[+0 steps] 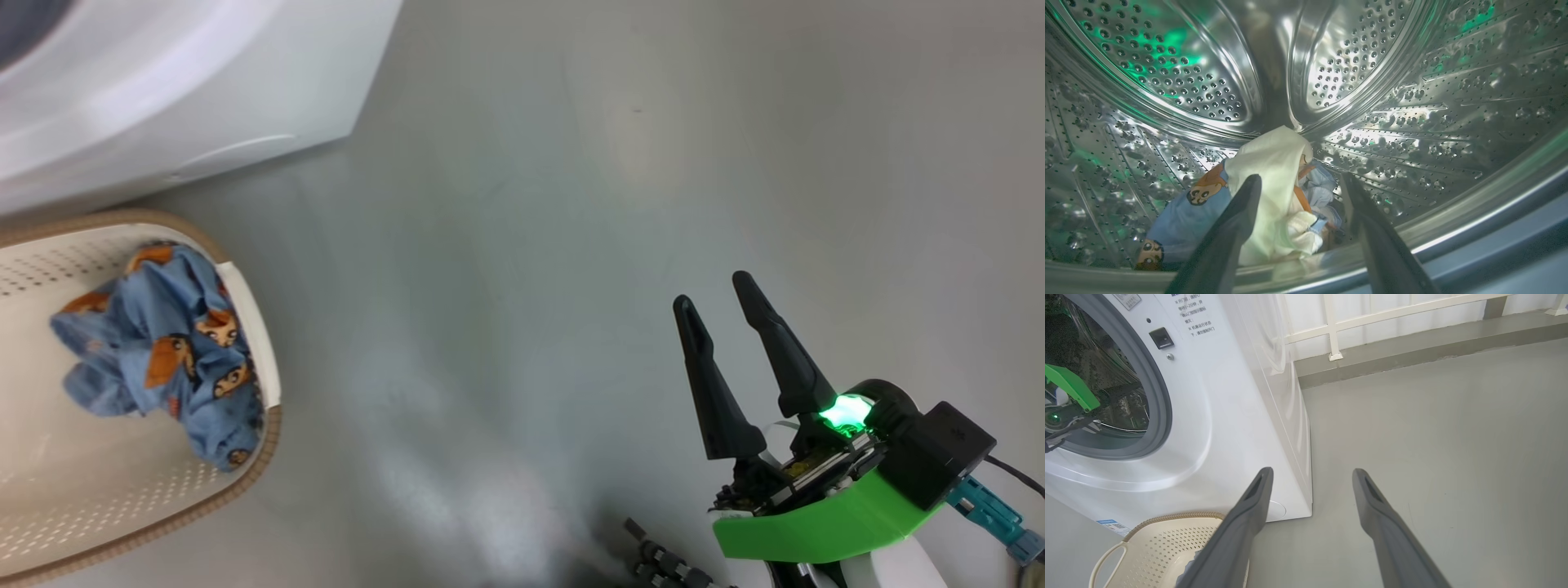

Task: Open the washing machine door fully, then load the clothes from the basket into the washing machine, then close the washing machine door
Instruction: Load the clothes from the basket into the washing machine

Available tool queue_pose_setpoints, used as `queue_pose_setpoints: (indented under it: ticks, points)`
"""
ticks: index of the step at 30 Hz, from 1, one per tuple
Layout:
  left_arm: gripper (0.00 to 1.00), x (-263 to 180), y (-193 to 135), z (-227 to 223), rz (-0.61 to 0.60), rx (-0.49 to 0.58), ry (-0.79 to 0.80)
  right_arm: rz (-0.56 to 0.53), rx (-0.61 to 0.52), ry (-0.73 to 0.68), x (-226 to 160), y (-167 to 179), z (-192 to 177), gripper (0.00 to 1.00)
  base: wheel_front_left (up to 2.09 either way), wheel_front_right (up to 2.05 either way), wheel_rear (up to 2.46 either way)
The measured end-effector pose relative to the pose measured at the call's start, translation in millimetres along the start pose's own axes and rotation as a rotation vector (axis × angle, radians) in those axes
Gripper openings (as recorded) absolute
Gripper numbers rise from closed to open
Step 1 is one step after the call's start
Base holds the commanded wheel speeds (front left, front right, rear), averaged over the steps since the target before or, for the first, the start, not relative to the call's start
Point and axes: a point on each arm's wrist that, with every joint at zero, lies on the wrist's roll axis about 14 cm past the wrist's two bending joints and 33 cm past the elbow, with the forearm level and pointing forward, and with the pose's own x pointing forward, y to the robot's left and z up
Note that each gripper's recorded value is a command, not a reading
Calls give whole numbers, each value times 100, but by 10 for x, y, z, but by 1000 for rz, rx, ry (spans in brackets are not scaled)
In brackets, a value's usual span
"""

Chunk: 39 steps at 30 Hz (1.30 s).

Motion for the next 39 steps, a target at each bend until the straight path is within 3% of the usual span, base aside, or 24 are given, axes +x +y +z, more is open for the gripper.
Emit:
queue_pose_setpoints:
  ticks: [18,39]
  points:
    - [100,-675,-102,-49,-10,-36,-33,56,0,-69,104,117,190,100,0,0,0]
    - [100,-1726,-101,181,78,-71,-73,123,7,-133,35,311,424,100,0,0,0]
